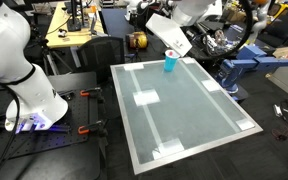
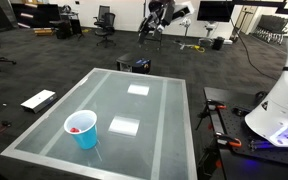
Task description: Remove the marker from the blue cup then put it on the table
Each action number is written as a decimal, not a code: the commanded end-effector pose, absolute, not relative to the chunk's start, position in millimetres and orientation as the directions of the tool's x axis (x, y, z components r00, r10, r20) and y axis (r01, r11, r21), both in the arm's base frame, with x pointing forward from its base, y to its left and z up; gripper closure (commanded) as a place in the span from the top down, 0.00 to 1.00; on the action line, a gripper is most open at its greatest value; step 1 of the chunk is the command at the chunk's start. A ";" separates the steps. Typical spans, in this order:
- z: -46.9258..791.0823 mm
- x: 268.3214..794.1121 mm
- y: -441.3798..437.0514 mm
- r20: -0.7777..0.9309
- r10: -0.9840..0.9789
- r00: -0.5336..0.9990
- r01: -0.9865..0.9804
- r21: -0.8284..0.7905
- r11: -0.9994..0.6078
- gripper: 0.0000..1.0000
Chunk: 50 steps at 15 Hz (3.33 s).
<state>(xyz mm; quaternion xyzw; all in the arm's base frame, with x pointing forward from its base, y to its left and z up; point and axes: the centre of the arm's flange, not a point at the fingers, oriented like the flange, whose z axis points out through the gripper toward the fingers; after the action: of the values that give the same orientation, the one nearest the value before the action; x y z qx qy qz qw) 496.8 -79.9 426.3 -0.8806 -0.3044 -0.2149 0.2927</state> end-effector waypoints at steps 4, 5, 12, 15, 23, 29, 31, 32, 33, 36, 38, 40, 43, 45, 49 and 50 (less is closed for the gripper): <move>424.5 499.0 -79.5 0.554 0.412 0.724 0.662 -0.386 -0.643 1.00; 424.7 499.1 -79.5 0.554 0.412 0.723 0.662 -0.386 -0.643 1.00; 404.4 520.9 -71.0 0.689 0.381 0.616 0.755 -0.378 -0.536 1.00; 396.2 533.4 -59.7 0.735 0.383 0.560 0.801 -0.363 -0.476 1.00; 382.6 563.8 -33.2 0.786 0.427 0.447 0.888 -0.333 -0.317 1.00; 363.9 580.7 -16.7 0.794 0.514 0.325 0.940 -0.212 -0.267 1.00; 358.0 584.8 -11.8 0.794 0.540 0.279 0.955 -0.168 -0.246 1.00; 355.8 586.3 -10.1 0.796 0.548 0.257 0.961 -0.148 -0.235 1.00; 353.7 587.5 -7.8 0.800 0.552 0.234 0.966 -0.128 -0.224 1.00; 346.5 590.9 0.9 0.812 0.561 0.160 0.981 -0.066 -0.185 1.00; 342.1 592.3 6.6 0.816 0.565 0.118 0.987 -0.036 -0.154 1.00; 337.2 593.3 13.3 0.820 0.567 0.081 0.991 -0.007 -0.132 1.00; 329.1 595.3 22.3 0.812 0.583 0.042 0.994 0.023 -0.103 1.00; 329.8 587.0 18.7 0.813 0.578 0.073 0.995 -0.018 -0.100 1.00; 324.6 588.1 23.5 0.811 0.582 0.062 0.996 -0.011 -0.090 1.00; 324.9 588.3 23.4 0.811 0.582 0.061 0.996 -0.010 -0.090 1.00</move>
<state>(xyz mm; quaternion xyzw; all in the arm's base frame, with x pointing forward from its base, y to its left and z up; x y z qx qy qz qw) 588.3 23.4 325.0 -0.6588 -0.5987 -0.3333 0.3106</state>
